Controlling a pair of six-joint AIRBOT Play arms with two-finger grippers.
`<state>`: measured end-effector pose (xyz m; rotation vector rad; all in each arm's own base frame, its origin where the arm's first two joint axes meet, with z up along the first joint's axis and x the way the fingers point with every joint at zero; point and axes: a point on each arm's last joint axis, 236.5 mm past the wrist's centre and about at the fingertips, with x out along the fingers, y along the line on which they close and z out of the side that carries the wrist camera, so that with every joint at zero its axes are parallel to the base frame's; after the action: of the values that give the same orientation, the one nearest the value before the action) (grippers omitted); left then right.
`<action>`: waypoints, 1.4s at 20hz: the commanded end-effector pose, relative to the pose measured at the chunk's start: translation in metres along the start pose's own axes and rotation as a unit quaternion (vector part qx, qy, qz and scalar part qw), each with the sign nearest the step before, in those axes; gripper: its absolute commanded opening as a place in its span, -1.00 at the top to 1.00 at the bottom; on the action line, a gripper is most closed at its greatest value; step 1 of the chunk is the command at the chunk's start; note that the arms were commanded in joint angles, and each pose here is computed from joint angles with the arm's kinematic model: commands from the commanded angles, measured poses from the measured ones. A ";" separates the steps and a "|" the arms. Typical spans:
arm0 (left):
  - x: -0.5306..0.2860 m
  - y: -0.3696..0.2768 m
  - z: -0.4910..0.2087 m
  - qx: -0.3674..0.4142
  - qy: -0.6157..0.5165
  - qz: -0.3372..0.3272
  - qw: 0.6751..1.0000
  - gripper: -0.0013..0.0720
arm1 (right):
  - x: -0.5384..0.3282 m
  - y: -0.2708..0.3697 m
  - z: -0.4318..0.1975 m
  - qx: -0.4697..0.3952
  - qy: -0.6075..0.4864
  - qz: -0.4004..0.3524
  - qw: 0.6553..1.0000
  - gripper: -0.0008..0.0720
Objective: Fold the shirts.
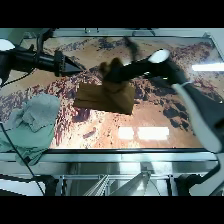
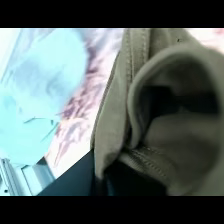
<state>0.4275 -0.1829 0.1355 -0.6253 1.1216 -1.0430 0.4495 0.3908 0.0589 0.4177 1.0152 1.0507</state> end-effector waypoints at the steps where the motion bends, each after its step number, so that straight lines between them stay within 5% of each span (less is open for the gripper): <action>1: -0.017 0.024 -0.023 -0.038 -0.009 -0.004 0.999 0.93 | 0.124 0.043 -0.044 -0.019 0.045 0.050 0.998 0.14; 2: -0.014 0.031 -0.030 -0.049 -0.005 -0.009 0.999 0.93 | 0.136 0.053 -0.055 -0.015 0.061 0.070 0.996 -0.02; 4: -0.007 0.040 -0.044 -0.065 0.007 -0.016 0.998 0.93 | 0.125 0.060 -0.065 0.003 0.096 0.092 0.991 0.03; 5: -0.004 0.042 -0.050 -0.067 0.013 -0.019 0.997 0.93 | 0.108 0.059 -0.064 0.006 0.113 0.102 0.988 0.42; 8: -0.003 0.040 -0.058 -0.066 0.026 -0.028 0.997 0.93 | 0.030 0.046 -0.046 0.016 0.144 0.109 0.983 0.55; 11: -0.004 0.034 -0.066 -0.066 0.042 -0.039 0.996 0.93 | -0.049 0.007 -0.032 0.057 0.152 0.056 0.985 0.70; 13: -0.004 0.030 -0.071 -0.065 0.054 -0.046 0.995 0.93 | -0.096 -0.049 -0.045 0.098 0.175 -0.052 0.978 0.65; 14: -0.003 0.029 -0.072 -0.064 0.057 -0.048 0.995 0.93 | -0.114 -0.081 -0.054 0.130 0.182 -0.112 0.968 0.41; 17: -0.002 0.029 -0.072 -0.063 0.057 -0.047 0.995 0.93 | -0.147 -0.163 -0.085 0.234 0.192 -0.243 0.922 -0.72; 18: -0.002 0.030 -0.070 -0.063 0.054 -0.045 0.996 0.93 | -0.144 -0.179 -0.093 0.253 0.194 -0.250 0.914 -0.90; 28: -0.001 0.031 -0.069 -0.053 0.051 -0.043 0.996 0.93 | -0.006 -0.181 -0.099 0.312 0.153 -0.061 0.936 -0.89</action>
<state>0.3736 -0.1625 0.0858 -0.7257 1.2609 -1.1001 0.4540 0.2567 -0.1033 0.6321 1.6725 0.6191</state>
